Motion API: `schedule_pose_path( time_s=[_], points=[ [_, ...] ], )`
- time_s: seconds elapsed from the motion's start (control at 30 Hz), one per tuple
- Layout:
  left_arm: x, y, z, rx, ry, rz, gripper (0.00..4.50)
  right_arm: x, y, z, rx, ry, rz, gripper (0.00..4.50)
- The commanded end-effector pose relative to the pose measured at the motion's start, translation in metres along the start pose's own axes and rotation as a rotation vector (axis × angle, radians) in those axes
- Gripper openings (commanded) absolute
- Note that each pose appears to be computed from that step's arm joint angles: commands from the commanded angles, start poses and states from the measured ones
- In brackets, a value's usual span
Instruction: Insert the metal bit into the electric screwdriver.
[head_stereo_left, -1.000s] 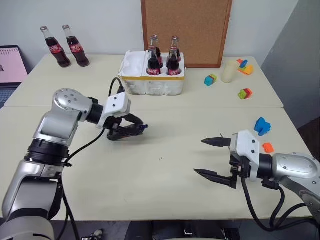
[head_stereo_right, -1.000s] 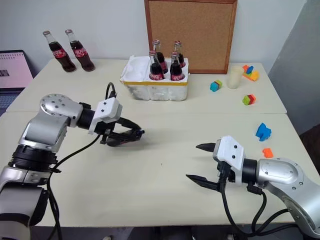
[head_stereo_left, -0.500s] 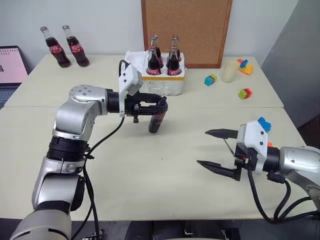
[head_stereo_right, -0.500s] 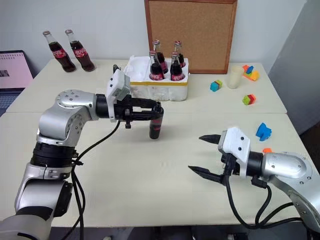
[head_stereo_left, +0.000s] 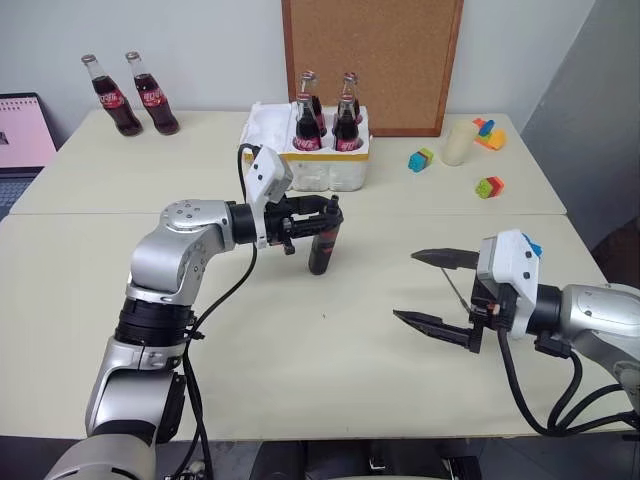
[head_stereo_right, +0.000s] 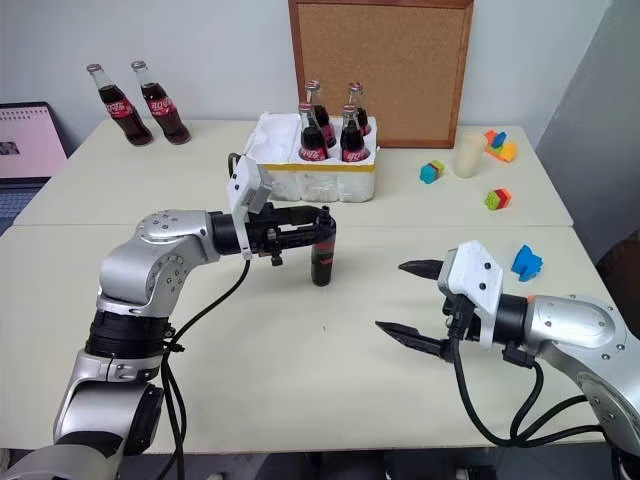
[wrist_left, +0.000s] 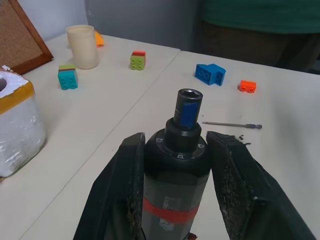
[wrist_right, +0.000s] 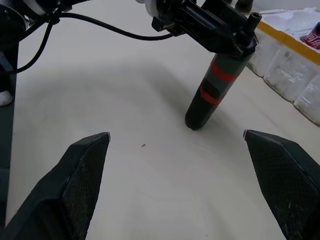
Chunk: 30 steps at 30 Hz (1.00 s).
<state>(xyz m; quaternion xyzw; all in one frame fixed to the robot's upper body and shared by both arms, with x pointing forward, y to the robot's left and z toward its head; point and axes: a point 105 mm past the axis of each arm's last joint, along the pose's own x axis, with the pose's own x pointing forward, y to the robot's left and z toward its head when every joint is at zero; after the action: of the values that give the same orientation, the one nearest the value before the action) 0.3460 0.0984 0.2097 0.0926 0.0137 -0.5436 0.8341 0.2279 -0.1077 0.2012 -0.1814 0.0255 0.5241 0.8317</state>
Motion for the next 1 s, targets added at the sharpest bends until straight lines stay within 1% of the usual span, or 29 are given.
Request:
schedule_pose_path(
  time_s=[0.03, 0.13, 0.2, 0.37, 0.6, 0.77, 1.0],
  points=[
    [-0.008, -0.001, -0.001, 0.013, -0.005, 0.010, 1.57, 0.000, 0.002, 0.009, -0.032, -0.025, 0.011, 4.50],
    [-0.014, -0.002, -0.005, 0.005, 0.005, 0.016, 1.57, 0.000, 0.002, 0.014, -0.039, -0.047, 0.016, 4.50],
    [-0.017, 0.004, -0.006, 0.008, 0.002, 0.057, 1.57, 0.000, 0.001, 0.018, -0.046, -0.066, 0.019, 4.50],
    [-0.017, 0.008, -0.002, -0.009, -0.038, 0.115, 1.57, -0.001, -0.001, 0.020, -0.055, -0.070, 0.019, 4.50],
    [-0.011, 0.004, 0.008, -0.034, -0.100, 0.143, 1.57, 0.000, -0.003, 0.019, -0.063, -0.067, 0.022, 4.50],
    [-0.015, 0.007, 0.010, -0.019, -0.092, 0.153, 1.57, 0.001, -0.004, 0.019, -0.064, -0.065, 0.022, 4.50],
    [-0.021, 0.015, 0.018, 0.013, -0.093, 0.165, 1.56, 0.002, -0.003, 0.018, -0.063, -0.068, 0.021, 4.50]
  ],
)
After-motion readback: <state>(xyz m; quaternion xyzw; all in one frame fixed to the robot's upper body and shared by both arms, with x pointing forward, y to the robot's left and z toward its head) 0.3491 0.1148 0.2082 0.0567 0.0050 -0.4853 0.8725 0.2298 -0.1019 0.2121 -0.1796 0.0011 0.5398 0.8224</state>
